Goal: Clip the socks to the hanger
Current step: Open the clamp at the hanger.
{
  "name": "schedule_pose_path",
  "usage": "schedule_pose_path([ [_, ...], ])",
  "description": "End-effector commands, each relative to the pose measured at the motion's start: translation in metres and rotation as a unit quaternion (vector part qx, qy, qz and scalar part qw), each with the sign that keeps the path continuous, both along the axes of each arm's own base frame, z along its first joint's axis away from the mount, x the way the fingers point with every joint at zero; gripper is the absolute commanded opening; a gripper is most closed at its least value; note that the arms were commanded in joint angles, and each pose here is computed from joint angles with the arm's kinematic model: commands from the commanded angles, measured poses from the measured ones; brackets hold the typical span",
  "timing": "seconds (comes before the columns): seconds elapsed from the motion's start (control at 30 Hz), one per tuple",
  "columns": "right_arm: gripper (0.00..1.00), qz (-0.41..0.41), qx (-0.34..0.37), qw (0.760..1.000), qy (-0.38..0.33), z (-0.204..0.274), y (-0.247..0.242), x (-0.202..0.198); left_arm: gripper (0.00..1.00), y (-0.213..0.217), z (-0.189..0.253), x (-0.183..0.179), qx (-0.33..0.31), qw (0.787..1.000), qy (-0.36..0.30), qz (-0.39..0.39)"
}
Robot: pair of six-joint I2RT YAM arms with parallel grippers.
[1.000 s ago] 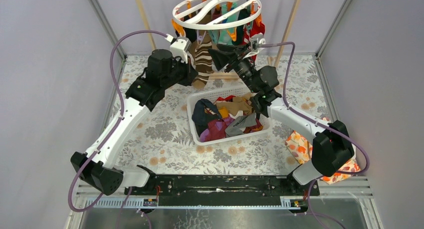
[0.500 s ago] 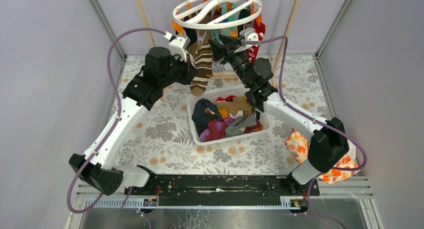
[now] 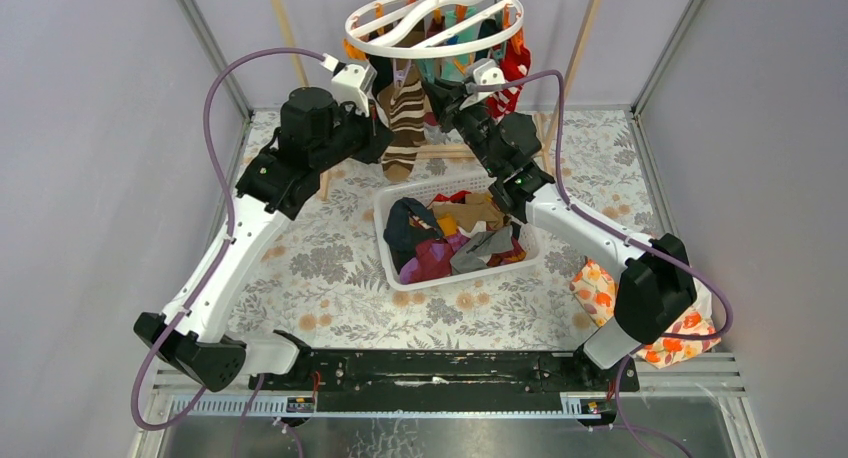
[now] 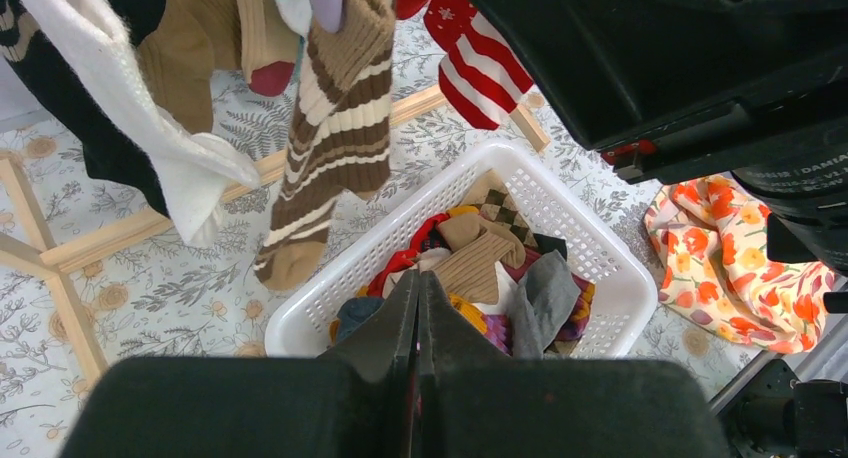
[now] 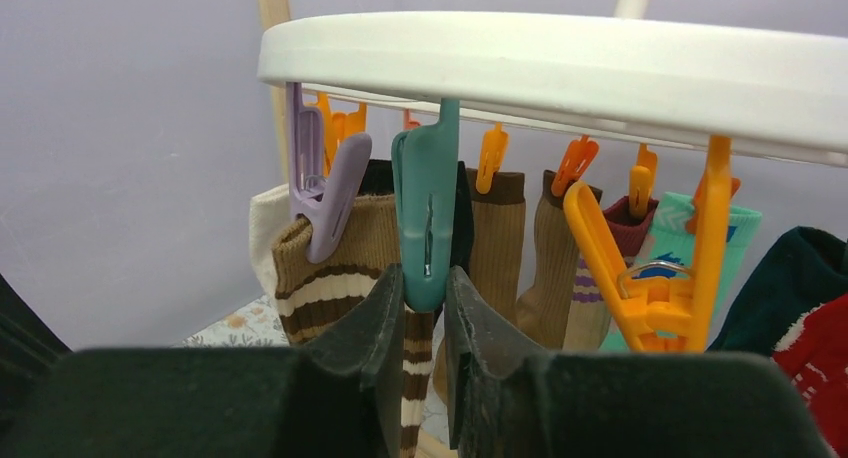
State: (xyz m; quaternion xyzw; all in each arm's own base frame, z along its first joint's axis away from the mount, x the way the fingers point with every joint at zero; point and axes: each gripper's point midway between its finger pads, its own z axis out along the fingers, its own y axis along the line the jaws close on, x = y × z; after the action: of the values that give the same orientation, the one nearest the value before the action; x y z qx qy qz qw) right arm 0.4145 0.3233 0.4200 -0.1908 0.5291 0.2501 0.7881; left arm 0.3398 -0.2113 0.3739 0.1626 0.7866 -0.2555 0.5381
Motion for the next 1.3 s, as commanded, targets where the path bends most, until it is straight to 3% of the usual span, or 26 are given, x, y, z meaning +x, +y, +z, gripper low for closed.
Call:
schedule_pose_path([
  [0.0, 0.0, 0.007, 0.013, 0.999, -0.05, 0.043, -0.005, -0.022, 0.03, -0.002, 0.024, -0.009, -0.013, 1.0, -0.023, -0.013],
  [0.13, 0.0, 0.014, 0.007, 0.999, -0.033, 0.04, -0.001, -0.029, 0.09, -0.004, 0.03, -0.011, -0.021, 0.999, -0.023, -0.018],
  [0.33, 0.0, 0.018, 0.034, 0.999, 0.015, 0.045, 0.001, -0.034, 0.46, -0.024, 0.064, -0.011, -0.078, 0.996, -0.017, -0.05],
  [0.47, 0.0, 0.013, 0.043, 0.998, 0.038, 0.048, 0.003, -0.034, 0.57, -0.034, 0.102, -0.007, -0.118, 0.991, -0.035, -0.06],
  [0.83, 0.0, 0.021, 0.06, 0.997, 0.05, 0.049, 0.013, -0.043, 0.59, -0.052, 0.12, 0.024, -0.163, 0.985, -0.029, -0.053],
  [1.03, 0.0, 0.019, 0.067, 0.996, 0.048, 0.051, 0.011, -0.044, 0.56, -0.045, 0.115, 0.046, -0.163, 0.986, -0.028, -0.008],
  [1.27, 0.0, 0.012, 0.065, 0.997, 0.047, 0.052, 0.008, -0.044, 0.57, -0.033, 0.114, 0.043, -0.157, 0.987, -0.035, 0.0],
])
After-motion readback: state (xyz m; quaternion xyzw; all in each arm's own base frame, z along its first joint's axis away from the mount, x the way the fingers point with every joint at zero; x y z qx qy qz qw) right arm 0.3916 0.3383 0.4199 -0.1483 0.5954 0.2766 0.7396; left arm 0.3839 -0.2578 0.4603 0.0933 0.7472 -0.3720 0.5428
